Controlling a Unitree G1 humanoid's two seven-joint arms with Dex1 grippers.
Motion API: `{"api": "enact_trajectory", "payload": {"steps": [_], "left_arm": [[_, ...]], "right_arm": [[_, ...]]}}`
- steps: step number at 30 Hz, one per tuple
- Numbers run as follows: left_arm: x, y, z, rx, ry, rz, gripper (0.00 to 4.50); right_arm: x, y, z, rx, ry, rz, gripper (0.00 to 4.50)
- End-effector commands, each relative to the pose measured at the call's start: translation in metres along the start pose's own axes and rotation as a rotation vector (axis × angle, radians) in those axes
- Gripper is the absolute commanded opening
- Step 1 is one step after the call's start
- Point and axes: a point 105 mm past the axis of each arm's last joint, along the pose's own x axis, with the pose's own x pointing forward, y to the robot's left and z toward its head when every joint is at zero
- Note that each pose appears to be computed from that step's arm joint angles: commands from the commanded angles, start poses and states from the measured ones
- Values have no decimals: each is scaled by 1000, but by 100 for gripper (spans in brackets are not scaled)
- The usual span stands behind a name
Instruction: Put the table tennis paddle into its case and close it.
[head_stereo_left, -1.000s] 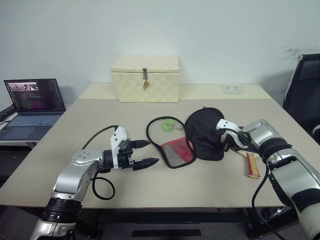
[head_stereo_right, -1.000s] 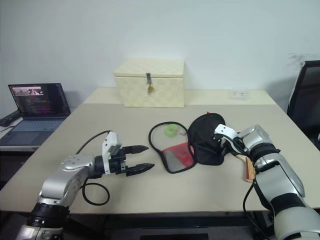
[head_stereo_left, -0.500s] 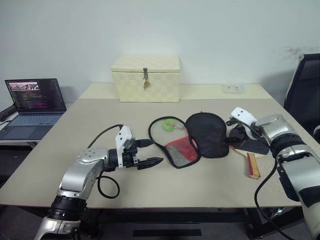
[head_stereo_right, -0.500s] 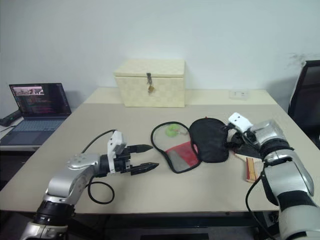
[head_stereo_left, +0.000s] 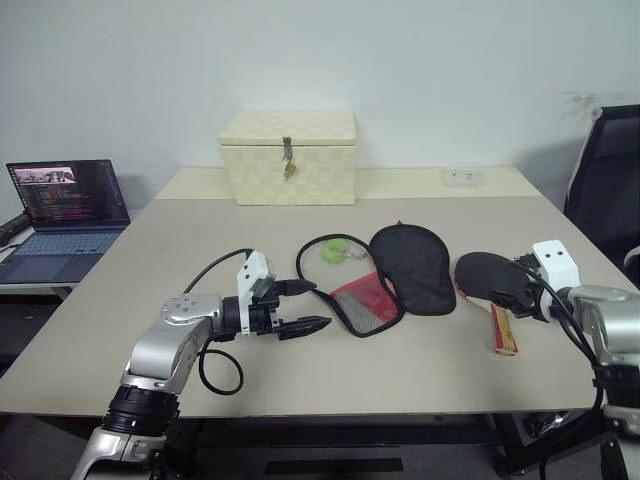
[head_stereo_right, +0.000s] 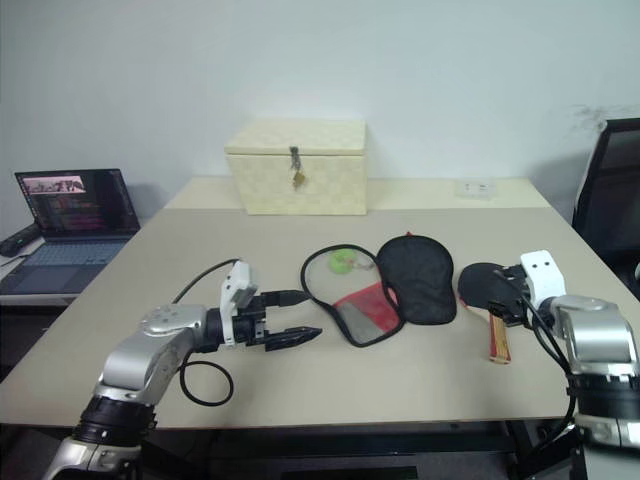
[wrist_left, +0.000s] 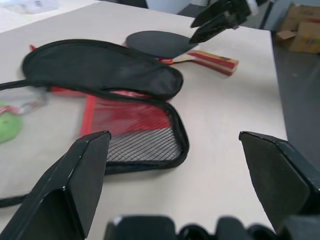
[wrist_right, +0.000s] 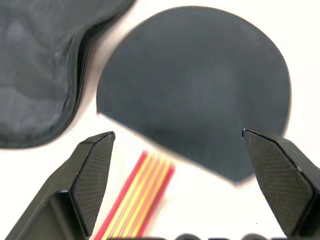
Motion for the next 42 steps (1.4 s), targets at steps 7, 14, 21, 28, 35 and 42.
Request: {"api": "enact_trajectory", "payload": {"steps": [7, 14, 21, 28, 35, 42], "left_arm": [[4, 5, 14, 59, -23, -20, 450], [1, 7, 13, 68, -18, -5, 450], [-4, 7, 11, 66, -16, 17, 450], [-6, 8, 10, 65, -12, 28, 450], [-6, 8, 9, 64, -11, 32, 450], [-6, 9, 9, 63, -10, 31, 450]], "right_arm": [[-7, 10, -21, 194, -6, -122, 447], [13, 2, -28, 242, 22, -171, 447], [27, 13, -28, 238, 42, -132, 447], [32, 20, -29, 211, 46, -127, 356], [33, 16, -28, 223, 31, -157, 124], [24, -16, 20, 210, -135, -242, 110]]}}
